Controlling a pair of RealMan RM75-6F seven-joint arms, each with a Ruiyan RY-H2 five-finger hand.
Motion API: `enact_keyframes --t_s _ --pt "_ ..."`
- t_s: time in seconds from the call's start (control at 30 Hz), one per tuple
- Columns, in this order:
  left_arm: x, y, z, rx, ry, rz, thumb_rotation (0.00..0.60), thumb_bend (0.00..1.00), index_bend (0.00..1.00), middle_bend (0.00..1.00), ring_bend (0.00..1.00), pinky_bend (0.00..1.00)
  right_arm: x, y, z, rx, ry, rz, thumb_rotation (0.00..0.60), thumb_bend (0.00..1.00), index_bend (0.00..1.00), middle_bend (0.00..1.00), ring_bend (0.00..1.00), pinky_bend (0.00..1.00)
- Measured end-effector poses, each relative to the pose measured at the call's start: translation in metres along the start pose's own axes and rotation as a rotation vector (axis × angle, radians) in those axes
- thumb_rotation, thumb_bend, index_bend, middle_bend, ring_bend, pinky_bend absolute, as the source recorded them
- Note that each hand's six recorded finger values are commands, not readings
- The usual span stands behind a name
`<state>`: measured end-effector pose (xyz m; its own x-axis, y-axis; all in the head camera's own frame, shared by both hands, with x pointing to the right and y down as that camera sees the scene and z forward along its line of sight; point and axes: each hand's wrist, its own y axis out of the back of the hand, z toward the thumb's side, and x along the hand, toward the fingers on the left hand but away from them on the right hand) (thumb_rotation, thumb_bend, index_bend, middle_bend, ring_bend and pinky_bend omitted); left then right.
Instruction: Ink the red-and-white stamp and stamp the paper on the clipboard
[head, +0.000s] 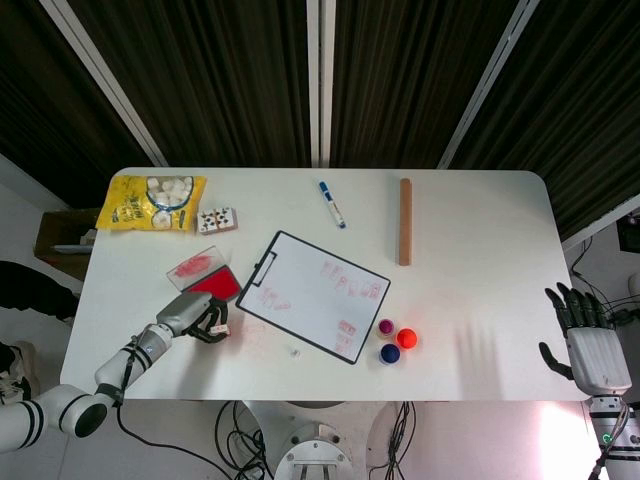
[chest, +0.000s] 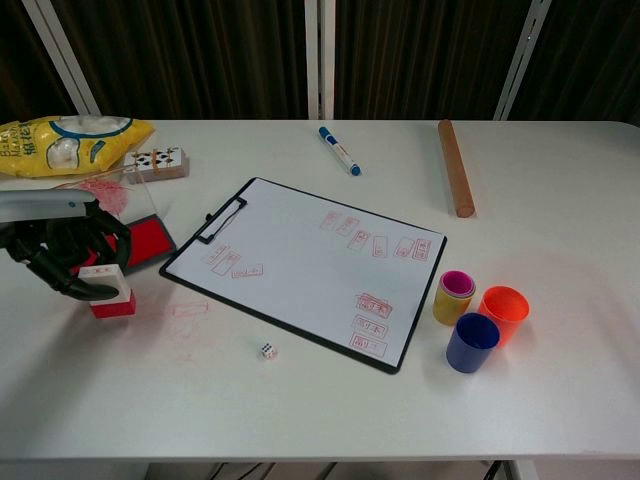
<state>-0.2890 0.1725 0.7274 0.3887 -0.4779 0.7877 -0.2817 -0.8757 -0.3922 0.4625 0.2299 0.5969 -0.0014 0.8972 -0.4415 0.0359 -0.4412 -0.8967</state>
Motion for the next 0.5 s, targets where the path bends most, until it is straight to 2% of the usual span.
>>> enact_keyframes --t_s 0.2,0.5 --pt "0.003 -0.006 -0.012 -0.03 0.003 0.017 0.6 0.41 0.71 0.71 0.92 0.99 0.001 0.001 -0.001 0.007 -0.007 0.001 0.6 0.26 0.0 0.0 0.0 0.0" --pt "0.013 -0.006 -0.01 -0.056 -0.024 0.041 0.6 0.41 0.7 0.7 0.92 0.99 -0.001 -0.001 -0.002 0.01 -0.012 0.008 0.6 0.26 0.0 0.0 0.0 0.0"
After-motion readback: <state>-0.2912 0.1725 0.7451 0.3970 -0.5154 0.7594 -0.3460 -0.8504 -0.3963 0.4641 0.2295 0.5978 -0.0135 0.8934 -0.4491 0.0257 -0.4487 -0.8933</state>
